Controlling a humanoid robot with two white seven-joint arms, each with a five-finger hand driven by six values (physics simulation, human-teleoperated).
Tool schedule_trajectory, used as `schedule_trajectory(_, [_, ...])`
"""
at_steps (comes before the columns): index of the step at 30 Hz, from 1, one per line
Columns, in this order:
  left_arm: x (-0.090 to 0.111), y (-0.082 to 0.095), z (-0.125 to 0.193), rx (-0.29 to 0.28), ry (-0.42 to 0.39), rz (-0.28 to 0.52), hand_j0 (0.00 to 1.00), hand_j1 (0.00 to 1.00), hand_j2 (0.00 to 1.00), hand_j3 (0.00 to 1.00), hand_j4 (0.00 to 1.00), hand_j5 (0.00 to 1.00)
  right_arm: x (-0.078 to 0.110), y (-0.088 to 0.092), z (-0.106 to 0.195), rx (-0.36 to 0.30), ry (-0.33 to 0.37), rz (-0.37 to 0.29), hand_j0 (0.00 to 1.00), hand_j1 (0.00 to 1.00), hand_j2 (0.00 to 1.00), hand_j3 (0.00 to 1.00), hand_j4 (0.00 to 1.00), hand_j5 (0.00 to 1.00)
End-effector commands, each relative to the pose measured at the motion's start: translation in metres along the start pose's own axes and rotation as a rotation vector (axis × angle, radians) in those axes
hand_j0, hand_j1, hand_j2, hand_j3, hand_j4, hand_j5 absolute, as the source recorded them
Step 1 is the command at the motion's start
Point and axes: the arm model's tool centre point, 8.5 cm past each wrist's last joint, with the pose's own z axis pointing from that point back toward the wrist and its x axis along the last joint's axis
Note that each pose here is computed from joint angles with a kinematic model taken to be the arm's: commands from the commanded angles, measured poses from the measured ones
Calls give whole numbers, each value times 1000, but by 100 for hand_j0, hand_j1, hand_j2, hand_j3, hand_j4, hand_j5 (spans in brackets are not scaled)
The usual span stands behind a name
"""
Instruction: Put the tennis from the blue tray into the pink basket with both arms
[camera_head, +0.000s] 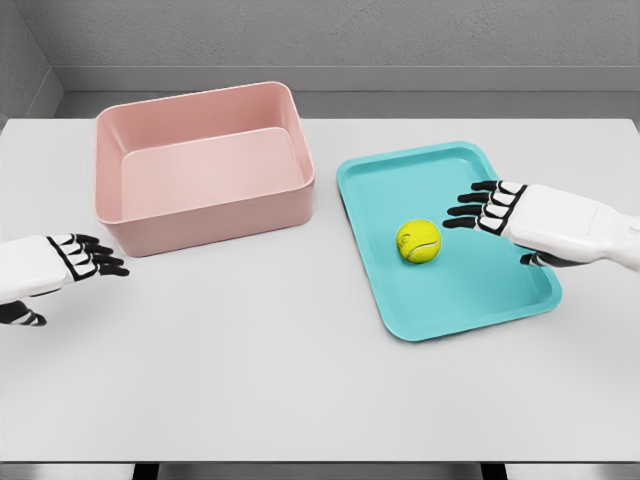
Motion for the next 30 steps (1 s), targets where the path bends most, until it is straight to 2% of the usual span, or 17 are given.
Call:
schedule_trajectory(1, [1,1,0,3,-4,3,100,100,100,100,100,100,0,-1,0,-4,2,-5,100,100,100,100,100,100])
schedule_trajectory(4, [1,1,0,5,-3,4,100,100,100,100,100,100,3,1,-9,-10,-15,-2,100,100,100,100,100,100])
schedule_trajectory(6, [1,1,0,5,-3,4,100,100,100,100,100,100,0,-4,-12,35,-13,5,100,100,100,100,100,100])
schedule_trajectory(8, [2,1,-1,8,-6,5,100,100,100,100,100,100,-14,9,-21,29,16,-70,100,100,100,100,100,100])
schedule_trajectory(10, [1,1,-2,10,-6,7,100,100,100,100,100,100,-20,19,-41,144,0,-129,100,100,100,100,100,100])
schedule_trajectory(11, [2,1,-2,11,-6,8,100,100,100,100,100,100,-21,15,-44,179,-12,-138,100,100,100,100,100,100])
schedule_trajectory(13, [2,1,-2,11,-6,8,100,100,100,100,100,100,-23,7,-44,203,-24,-143,100,100,100,100,100,100])
schedule_trajectory(14, [2,1,-2,11,-6,8,100,100,100,100,100,100,-19,7,-56,206,-47,-145,100,100,100,100,100,100])
schedule_trajectory(16, [2,1,-2,11,-6,8,100,100,100,100,100,100,-18,9,-58,231,-54,-148,100,100,100,100,100,100])
schedule_trajectory(22, [2,0,-2,11,-7,8,100,100,100,100,100,100,-21,-17,-68,183,-64,-102,100,100,100,100,100,100])
schedule_trajectory(28, [2,0,-3,13,-8,8,100,100,100,100,100,100,-26,-22,-88,161,-72,-116,99,99,99,99,99,99])
schedule_trajectory(30, [2,-1,-3,11,-9,10,100,100,100,100,100,100,-28,-18,-95,158,-72,-133,99,99,99,99,99,99])
